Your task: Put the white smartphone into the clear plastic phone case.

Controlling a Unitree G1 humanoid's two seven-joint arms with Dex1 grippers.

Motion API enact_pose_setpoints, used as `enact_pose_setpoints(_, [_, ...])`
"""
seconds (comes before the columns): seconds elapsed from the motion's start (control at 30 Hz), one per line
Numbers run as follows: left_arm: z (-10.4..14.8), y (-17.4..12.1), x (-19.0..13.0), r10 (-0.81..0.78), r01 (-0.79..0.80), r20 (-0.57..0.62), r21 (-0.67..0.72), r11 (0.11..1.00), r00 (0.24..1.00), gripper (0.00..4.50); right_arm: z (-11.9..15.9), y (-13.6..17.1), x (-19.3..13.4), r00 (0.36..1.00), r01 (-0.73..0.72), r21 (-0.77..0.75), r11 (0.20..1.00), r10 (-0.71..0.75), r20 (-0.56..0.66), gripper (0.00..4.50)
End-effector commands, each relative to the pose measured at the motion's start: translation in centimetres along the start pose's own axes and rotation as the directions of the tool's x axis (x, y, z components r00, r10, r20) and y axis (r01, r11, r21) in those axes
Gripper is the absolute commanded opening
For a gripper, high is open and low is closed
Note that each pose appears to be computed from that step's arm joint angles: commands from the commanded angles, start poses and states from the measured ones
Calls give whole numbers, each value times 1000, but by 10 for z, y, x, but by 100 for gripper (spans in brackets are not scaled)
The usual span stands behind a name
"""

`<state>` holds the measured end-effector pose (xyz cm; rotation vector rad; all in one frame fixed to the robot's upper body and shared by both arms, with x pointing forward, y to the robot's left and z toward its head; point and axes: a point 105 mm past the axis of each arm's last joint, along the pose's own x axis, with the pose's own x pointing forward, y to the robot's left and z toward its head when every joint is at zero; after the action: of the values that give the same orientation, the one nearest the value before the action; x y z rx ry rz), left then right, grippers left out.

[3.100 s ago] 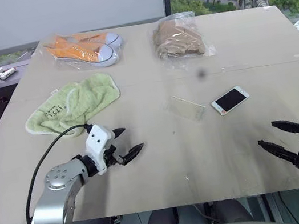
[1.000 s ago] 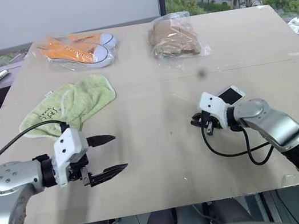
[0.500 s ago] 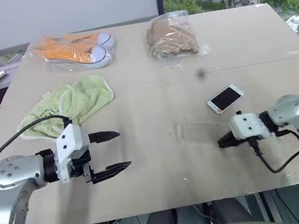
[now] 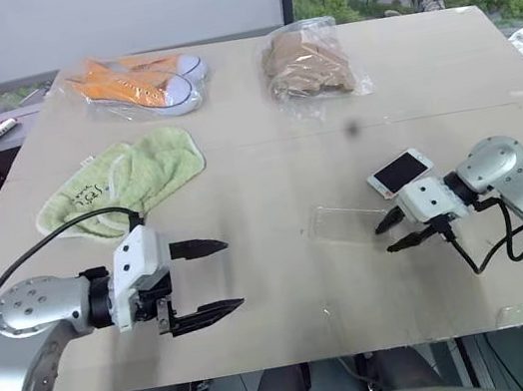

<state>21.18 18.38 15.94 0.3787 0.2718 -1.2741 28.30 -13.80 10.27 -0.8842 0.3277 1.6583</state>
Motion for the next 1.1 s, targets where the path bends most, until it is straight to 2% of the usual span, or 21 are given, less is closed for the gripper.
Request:
enact_pose_setpoints(0.03, [14,4,-4,10,-11,26,65,998,1000,450,10,-4,-12,999,20,-9,1000,-20,38,342])
enact_pose_setpoints(0.1, [17,6,-5,22,-25,44,73,997,999,450,19,-10,-22,994,69,43,997,-73,87,449])
enact_pose_setpoints(0.2, [20,10,-6,43,-47,64,76,996,997,450,24,-27,-48,972,187,101,977,-199,122,449])
enact_pose_setpoints(0.33, [21,12,-4,45,-51,71,82,995,996,450,-8,-52,-79,951,305,65,950,-300,-72,449])
enact_pose_setpoints(0.43, [23,14,-2,43,-50,84,93,994,996,450,-28,-72,-88,931,315,26,949,-304,-200,449])
enact_pose_setpoints(0.6, [27,13,-4,55,-65,87,110,992,995,450,-45,-91,-82,908,293,-30,956,-288,-304,449])
enact_pose_setpoints(0.73, [32,8,-9,79,-90,93,119,989,993,450,-57,-92,-72,890,226,-46,973,-225,-397,449])
enact_pose_setpoints(0.87, [40,5,-10,90,-106,137,114,988,986,450,-59,-101,-67,868,262,-45,964,-256,-425,449])
enact_pose_setpoints(1.1, [37,2,-8,100,-114,137,95,989,985,450,-73,-90,-65,846,190,17,982,-155,-510,449])
